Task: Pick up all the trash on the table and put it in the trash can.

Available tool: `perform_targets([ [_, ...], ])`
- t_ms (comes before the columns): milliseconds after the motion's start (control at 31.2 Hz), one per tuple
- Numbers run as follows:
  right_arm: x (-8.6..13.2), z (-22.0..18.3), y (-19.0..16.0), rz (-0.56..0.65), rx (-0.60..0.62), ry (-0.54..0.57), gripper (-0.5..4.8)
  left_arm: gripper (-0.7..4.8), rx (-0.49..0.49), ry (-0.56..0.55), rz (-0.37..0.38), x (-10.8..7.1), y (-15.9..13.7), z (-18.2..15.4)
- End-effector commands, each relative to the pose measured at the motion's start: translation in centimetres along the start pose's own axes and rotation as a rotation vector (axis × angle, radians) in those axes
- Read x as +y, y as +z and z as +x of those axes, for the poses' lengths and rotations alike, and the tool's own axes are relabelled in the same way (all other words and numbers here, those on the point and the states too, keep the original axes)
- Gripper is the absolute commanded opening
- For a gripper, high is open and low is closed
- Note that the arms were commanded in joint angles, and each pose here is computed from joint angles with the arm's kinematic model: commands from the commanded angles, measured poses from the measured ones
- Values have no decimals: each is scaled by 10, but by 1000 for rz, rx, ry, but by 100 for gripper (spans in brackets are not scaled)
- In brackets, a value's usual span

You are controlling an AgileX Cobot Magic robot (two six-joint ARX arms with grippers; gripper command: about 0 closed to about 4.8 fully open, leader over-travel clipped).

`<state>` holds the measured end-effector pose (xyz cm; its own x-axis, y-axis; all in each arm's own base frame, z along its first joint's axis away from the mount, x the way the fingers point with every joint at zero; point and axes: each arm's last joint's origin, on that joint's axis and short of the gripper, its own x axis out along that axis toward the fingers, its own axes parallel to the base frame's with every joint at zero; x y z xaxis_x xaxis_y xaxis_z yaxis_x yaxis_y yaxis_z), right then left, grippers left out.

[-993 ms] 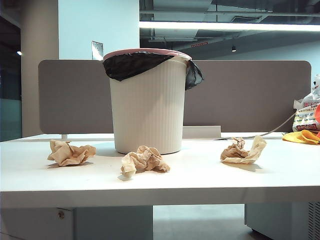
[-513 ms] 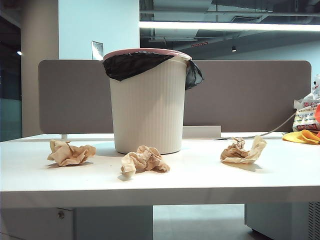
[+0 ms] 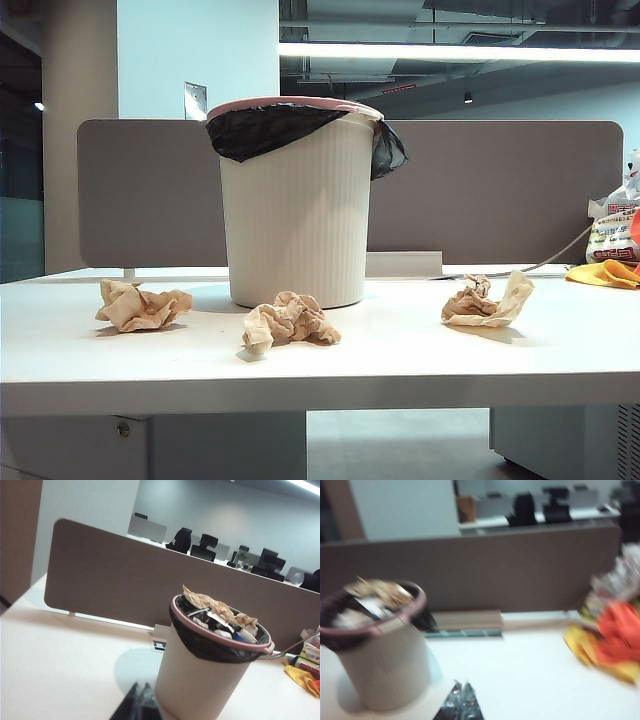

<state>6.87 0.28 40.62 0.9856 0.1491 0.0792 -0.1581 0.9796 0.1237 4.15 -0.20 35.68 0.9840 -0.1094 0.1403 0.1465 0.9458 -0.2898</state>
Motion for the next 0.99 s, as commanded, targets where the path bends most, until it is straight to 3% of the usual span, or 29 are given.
perform_targets([
  [32,3,12,21,-1,0,88,-4,-5,57,-12,36,-3,15,13],
  [192,5,31,26,8,50,114,-4,-5,166,-59,46,-6,27,30],
  [384,6,65,11,50,201,148,-4,-5,203,-56,46,-11,42,32],
  [609,30,102,-12,7,330,226,-4,-5,309,-33,59,-9,45,43],
  [801,53,133,-40,-51,463,221,-4,-5,351,-29,81,-4,41,62],
  [993,59,165,-70,-72,579,194,-4,-5,353,-55,102,-2,36,98],
])
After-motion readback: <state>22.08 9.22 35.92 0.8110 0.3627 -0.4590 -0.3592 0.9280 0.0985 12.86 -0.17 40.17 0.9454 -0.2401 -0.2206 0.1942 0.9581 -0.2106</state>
